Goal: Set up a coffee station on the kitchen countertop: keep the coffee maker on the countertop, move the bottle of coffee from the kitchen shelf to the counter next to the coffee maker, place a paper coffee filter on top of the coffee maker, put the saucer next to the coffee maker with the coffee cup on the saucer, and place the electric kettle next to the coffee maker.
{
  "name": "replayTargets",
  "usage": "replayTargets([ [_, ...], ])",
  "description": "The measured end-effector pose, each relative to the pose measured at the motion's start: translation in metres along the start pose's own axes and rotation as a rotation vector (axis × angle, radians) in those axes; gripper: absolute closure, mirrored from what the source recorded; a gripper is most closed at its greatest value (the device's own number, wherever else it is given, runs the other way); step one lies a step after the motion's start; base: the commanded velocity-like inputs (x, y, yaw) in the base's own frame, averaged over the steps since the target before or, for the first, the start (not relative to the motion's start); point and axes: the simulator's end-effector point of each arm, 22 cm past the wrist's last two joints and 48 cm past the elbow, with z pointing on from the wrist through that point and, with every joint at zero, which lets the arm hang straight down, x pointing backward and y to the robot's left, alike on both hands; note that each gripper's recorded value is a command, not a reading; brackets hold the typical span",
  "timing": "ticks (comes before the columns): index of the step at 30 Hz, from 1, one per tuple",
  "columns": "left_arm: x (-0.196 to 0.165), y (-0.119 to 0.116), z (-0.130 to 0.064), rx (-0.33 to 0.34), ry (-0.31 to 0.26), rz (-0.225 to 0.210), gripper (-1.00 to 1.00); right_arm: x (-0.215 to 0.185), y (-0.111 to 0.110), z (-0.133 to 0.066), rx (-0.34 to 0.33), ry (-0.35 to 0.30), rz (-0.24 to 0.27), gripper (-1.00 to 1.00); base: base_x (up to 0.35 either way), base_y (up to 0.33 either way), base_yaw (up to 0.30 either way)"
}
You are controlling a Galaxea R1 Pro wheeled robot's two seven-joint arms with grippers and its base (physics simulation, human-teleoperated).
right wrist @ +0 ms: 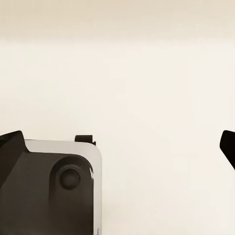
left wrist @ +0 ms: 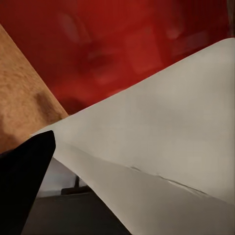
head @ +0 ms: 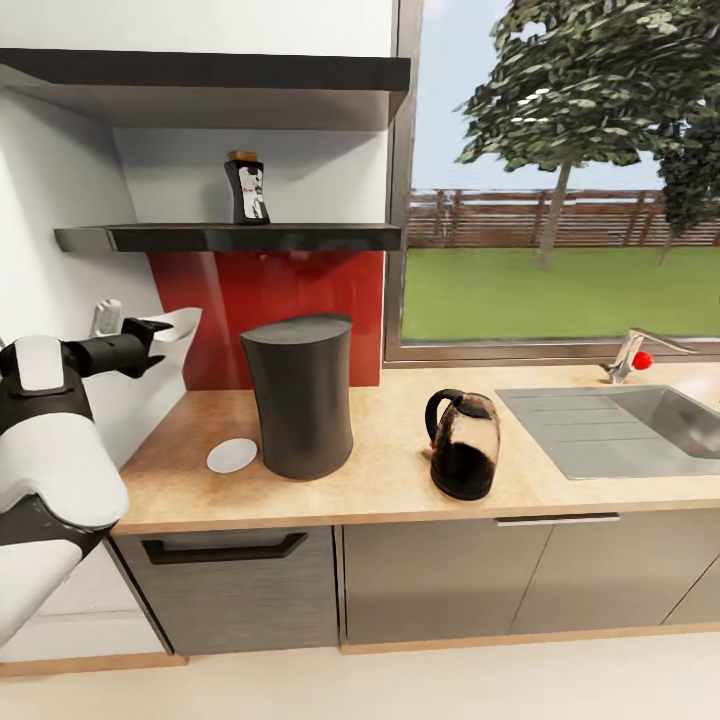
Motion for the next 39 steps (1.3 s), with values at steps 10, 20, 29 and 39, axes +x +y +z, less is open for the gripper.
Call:
replayTargets([
  [10,-0.010,0.001,-0.006,-0.004,-0.013,-0.005,1.00,0.000,0.000,0.000,0.000,-0.002,0.000,-1.00,0.014,0.000,-0.264],
  [20,-0.030,-0.006,-0.021,0.008,-0.062,0.010,1.00,-0.002,-0.001,0.000,0.001,-0.004,0.000,-1.00,0.141,0.000,-0.051],
  [29,-0.047,-0.012,-0.033,0.017,-0.095,0.025,1.00,-0.004,0.000,0.000,-0.001,-0.011,-0.001,-1.00,0.001,0.000,-0.053],
  [39,-0.059,-0.024,-0.047,0.069,-0.101,0.008,1.00,-0.009,0.000,0.000,0.000,-0.025,0.000,-1.00,0.166,0.072,-0.073],
])
